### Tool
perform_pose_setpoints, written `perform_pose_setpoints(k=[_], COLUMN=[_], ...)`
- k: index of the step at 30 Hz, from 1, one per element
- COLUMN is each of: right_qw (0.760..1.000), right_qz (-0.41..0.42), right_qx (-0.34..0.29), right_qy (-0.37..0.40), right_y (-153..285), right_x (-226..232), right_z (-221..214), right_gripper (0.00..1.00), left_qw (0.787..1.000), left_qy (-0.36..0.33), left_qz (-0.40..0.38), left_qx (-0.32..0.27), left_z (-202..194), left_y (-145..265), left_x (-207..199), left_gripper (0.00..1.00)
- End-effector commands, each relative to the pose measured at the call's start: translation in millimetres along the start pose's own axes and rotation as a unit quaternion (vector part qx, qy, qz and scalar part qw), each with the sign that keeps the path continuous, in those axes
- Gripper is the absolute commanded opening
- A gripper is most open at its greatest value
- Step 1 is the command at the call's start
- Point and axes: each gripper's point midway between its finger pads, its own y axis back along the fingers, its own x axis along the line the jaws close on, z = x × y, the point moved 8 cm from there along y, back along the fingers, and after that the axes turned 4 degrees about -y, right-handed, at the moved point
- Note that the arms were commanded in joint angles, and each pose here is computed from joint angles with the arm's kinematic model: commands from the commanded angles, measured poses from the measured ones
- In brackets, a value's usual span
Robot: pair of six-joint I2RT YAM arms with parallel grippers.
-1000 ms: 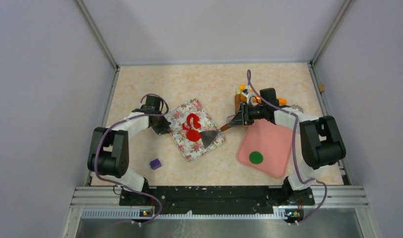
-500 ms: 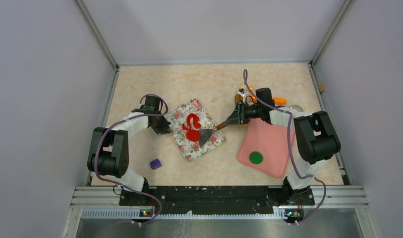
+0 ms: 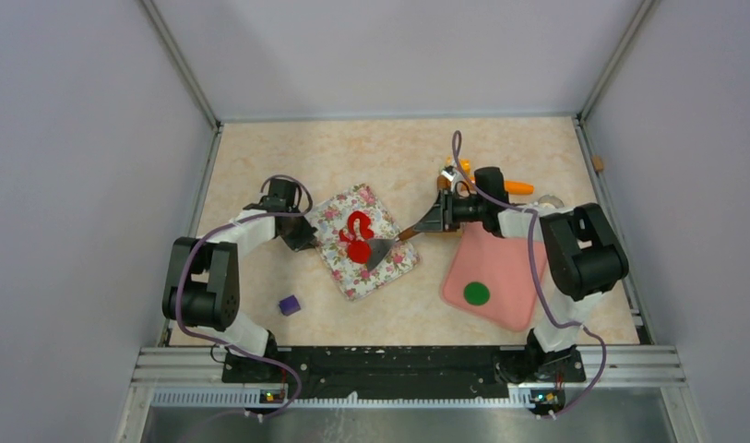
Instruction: Roll out the dumpling wrappers from the dough
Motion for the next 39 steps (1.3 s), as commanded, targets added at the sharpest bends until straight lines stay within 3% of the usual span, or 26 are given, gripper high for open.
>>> perform_pose_setpoints(k=[1, 10, 19, 21, 24, 27, 32, 39], right_qw=[0.999, 0.994, 0.985, 0.985, 0.984, 0.985, 0.989, 0.993], right_qz=[0.033, 0.104, 0.166, 0.166, 0.17, 0.161, 0.126, 0.061], right_qx=[-0.008, -0.022, -0.045, -0.049, -0.053, -0.062, -0.077, -0.103], right_qy=[0.041, 0.015, -0.027, -0.021, -0.018, -0.012, -0.003, -0.004], right_y=[-11.3, -4.5, -3.5, -0.8, 6.2, 19.3, 58.2, 139.4], right_x=[11.8, 32.3, 40.2, 43.6, 49.6, 53.4, 53.6, 51.5], right_z=[1.5, 7.5, 3.4, 6.3, 10.1, 16.6, 25.3, 38.0], right_gripper=[0.0, 0.0, 0.0, 0.0, 0.0, 0.0, 0.0, 0.0], left_qw=[1.0, 0.999, 0.989, 0.986, 0.98, 0.972, 0.959, 0.956], left_qy=[-0.012, -0.046, -0.129, -0.142, -0.168, -0.19, -0.22, -0.229], left_qz=[-0.001, -0.007, -0.071, -0.086, -0.109, -0.137, -0.178, -0.175], left_qx=[0.019, 0.009, 0.012, 0.011, 0.001, -0.008, -0.021, -0.058], left_z=[-7.7, 9.0, 26.6, 32.3, 45.1, 58.1, 70.2, 74.3], left_y=[-6.8, -7.7, 3.7, 9.5, 21.5, 33.4, 48.2, 65.6], left_x=[8.2, 11.0, -6.4, -11.4, -21.7, -31.1, -43.6, -44.9], left_gripper=[0.0, 0.0, 0.0, 0.05, 0.25, 0.35, 0.38, 0.4])
